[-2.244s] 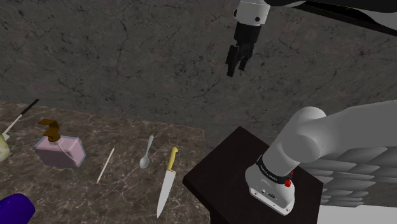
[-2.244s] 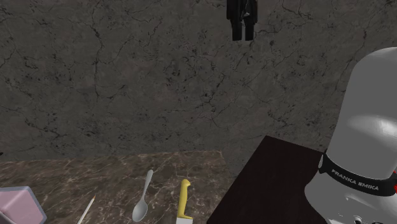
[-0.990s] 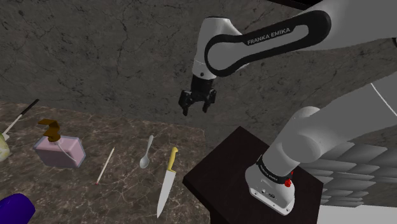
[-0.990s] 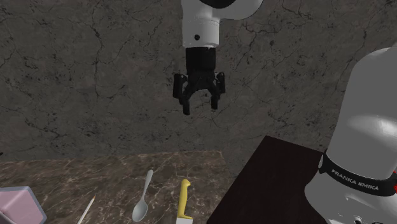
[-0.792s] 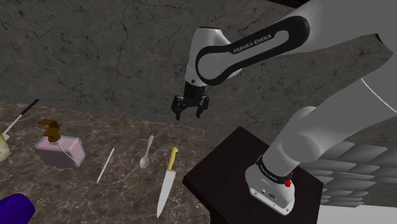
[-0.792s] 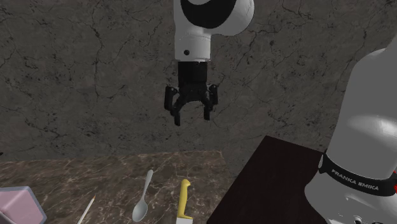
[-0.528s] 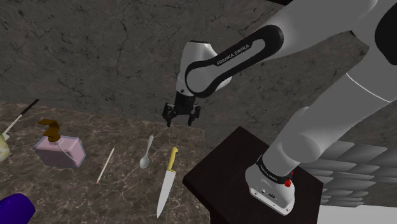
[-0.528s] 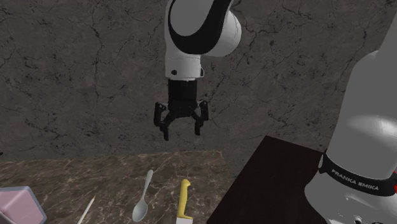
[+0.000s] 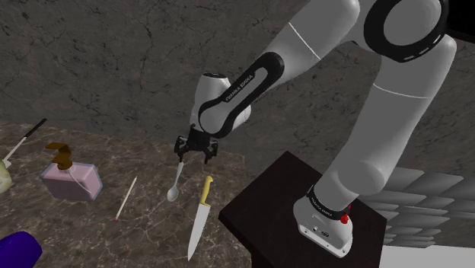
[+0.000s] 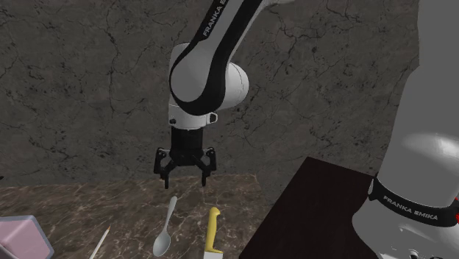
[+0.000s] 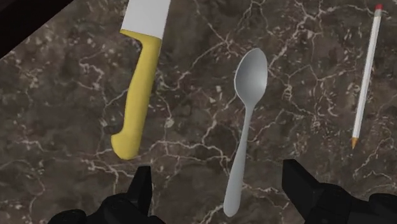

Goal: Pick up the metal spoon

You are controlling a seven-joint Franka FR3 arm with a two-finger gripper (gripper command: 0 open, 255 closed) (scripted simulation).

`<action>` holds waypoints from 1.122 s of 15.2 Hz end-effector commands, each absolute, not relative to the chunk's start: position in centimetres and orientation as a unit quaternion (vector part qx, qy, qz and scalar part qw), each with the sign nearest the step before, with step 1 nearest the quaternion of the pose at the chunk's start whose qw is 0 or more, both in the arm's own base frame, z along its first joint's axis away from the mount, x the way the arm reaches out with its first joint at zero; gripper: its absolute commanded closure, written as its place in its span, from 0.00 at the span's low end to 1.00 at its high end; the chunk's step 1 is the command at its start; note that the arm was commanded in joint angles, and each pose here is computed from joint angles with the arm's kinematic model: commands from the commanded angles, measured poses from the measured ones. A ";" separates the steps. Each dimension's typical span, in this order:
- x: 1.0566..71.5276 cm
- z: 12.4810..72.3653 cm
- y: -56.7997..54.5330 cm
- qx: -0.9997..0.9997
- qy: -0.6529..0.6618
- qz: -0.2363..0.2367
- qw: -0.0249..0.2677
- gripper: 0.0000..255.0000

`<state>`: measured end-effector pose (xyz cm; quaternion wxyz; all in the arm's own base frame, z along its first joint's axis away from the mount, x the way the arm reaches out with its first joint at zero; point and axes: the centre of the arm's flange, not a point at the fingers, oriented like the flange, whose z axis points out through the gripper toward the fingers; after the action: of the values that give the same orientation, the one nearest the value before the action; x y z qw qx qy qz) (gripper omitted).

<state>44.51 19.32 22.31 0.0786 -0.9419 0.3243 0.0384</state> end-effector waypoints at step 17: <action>48.6 11.9 22.5 -0.913 0.394 0.036 0.098 1.00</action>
<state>48.55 22.40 11.95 0.0972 -0.9133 0.3940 0.0358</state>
